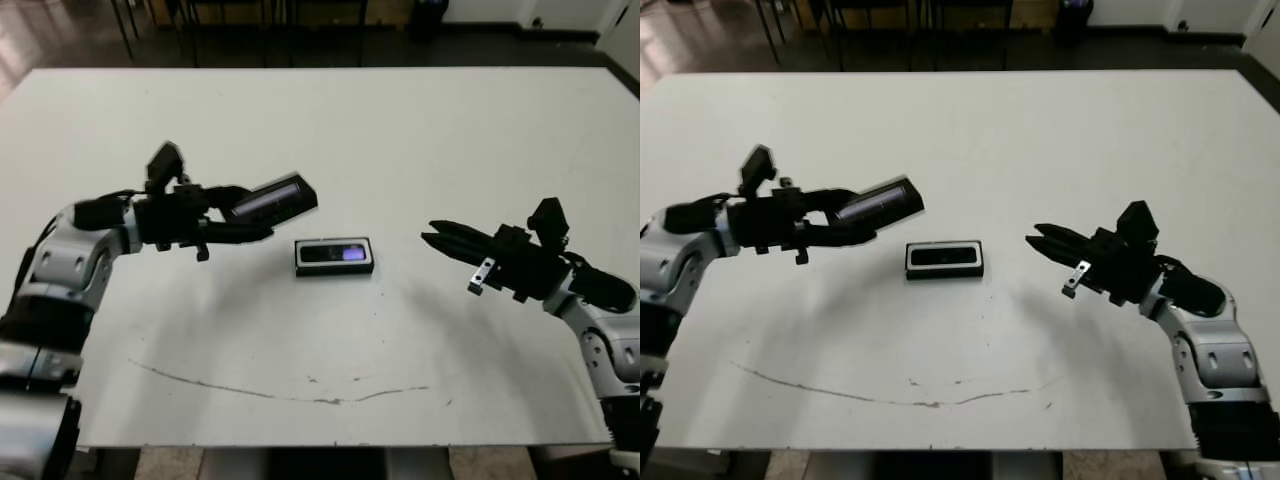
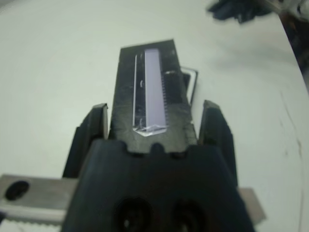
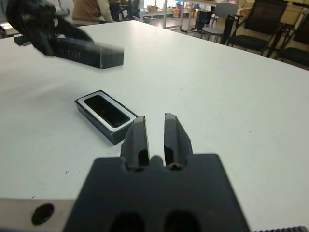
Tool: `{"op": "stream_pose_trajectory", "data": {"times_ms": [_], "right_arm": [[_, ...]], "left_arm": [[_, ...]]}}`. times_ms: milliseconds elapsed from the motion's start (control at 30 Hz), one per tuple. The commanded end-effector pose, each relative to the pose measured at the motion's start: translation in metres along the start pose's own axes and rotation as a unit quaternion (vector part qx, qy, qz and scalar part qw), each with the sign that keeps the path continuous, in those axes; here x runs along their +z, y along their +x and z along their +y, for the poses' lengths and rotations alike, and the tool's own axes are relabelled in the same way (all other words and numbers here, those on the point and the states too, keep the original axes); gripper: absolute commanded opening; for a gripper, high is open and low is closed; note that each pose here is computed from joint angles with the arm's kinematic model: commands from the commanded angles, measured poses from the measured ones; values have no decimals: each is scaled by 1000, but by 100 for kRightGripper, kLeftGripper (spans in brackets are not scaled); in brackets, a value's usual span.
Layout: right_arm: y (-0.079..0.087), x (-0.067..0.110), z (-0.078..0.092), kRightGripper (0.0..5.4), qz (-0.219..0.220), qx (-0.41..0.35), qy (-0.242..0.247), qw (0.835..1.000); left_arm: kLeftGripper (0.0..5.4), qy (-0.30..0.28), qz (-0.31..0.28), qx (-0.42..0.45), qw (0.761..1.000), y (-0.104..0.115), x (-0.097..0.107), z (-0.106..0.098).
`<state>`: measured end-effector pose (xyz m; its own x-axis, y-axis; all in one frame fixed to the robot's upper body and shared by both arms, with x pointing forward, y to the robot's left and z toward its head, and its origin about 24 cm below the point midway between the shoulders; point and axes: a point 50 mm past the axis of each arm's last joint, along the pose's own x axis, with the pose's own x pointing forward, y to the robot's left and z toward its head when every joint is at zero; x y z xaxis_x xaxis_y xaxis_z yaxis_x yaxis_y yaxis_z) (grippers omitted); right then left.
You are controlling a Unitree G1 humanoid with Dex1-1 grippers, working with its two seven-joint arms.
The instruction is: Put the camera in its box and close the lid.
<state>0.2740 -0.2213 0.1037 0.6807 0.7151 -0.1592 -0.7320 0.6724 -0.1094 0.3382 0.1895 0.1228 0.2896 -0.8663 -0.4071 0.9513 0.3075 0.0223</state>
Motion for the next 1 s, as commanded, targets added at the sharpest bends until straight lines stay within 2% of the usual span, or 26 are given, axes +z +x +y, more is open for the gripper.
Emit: {"op": "stream_pose_trajectory", "data": {"times_ms": [33,200,533,733,1000], "right_arm": [[-6,-2,-3,0,18,-8,-3,1000],[-8,-5,-4,0,15,0,9,1000],[-6,-4,-4,0,30,2,-12,999],[-6,-6,-5,0,23,7,6,1000],[-7,-9,-5,0,27,7,5,1000]], "left_arm": [[163,28,53,-39,997,12,-3,3],[160,61,82,-83,991,25,-3,3],[160,59,79,-100,990,44,-4,2],[160,59,87,-106,989,47,-9,1],[159,69,105,-114,986,49,-10,-1]]}}
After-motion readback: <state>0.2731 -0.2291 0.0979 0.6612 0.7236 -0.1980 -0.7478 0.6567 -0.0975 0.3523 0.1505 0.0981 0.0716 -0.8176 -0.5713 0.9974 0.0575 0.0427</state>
